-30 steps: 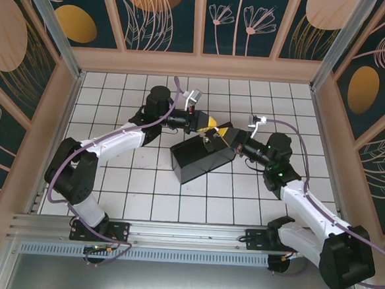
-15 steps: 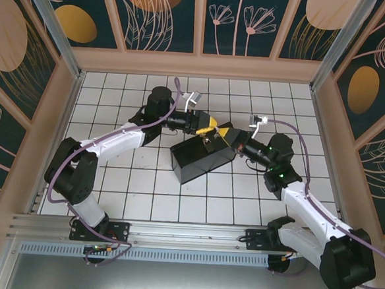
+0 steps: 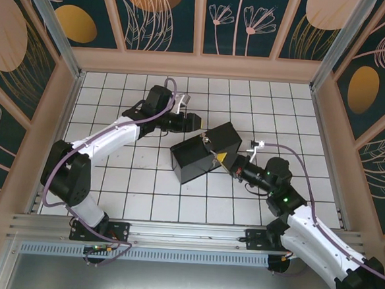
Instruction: Unlock the padlock with the key
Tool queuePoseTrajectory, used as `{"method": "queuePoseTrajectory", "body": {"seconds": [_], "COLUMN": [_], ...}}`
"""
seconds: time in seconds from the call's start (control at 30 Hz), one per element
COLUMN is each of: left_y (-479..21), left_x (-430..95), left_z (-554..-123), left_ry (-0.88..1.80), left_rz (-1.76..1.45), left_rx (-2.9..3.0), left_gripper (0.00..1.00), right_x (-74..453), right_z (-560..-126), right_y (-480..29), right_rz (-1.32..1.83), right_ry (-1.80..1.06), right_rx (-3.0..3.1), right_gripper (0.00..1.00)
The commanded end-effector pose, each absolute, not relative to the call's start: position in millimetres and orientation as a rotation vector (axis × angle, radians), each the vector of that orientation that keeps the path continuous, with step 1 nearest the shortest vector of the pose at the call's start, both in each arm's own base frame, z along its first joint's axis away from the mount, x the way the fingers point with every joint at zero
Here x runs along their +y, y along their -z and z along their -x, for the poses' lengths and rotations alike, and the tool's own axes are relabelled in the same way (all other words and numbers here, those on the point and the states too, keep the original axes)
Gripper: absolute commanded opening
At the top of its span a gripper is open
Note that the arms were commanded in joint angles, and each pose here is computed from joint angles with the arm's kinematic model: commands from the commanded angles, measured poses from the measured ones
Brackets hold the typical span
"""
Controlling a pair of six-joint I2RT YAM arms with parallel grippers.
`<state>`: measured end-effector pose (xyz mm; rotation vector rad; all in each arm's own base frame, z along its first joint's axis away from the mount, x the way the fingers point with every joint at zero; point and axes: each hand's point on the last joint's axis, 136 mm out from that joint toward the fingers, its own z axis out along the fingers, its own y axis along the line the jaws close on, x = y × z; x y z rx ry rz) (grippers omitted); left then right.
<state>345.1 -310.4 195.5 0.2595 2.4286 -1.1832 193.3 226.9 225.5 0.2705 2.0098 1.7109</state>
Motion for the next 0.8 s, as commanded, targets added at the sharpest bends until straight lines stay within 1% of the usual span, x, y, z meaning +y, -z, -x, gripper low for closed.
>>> {"method": "queuePoseTrajectory", "body": {"seconds": [0.0,0.27,0.77], "left_y": [-200.6,-191.0,-189.5], "left_x": [-298.3,-320.0,-327.9], "left_z": [-348.6,-323.1,-317.8], "left_ry": [1.040,1.107,1.157], "left_rz": [-0.311,-0.376,-0.373], "left_rx": [2.427,2.449,2.452], "left_gripper": [0.64,0.64,0.63], "right_x": [220.3,215.7,213.9], "right_z": [-199.8,-211.6,-222.1], "right_y": [-210.5,-200.5,-204.8], "right_rz": [-0.396,-0.481,-0.488], "right_ry": [-1.665,-1.644,-1.656], "right_rx": [2.012,1.989,1.942], "right_gripper": [0.00,0.00,0.00]}}
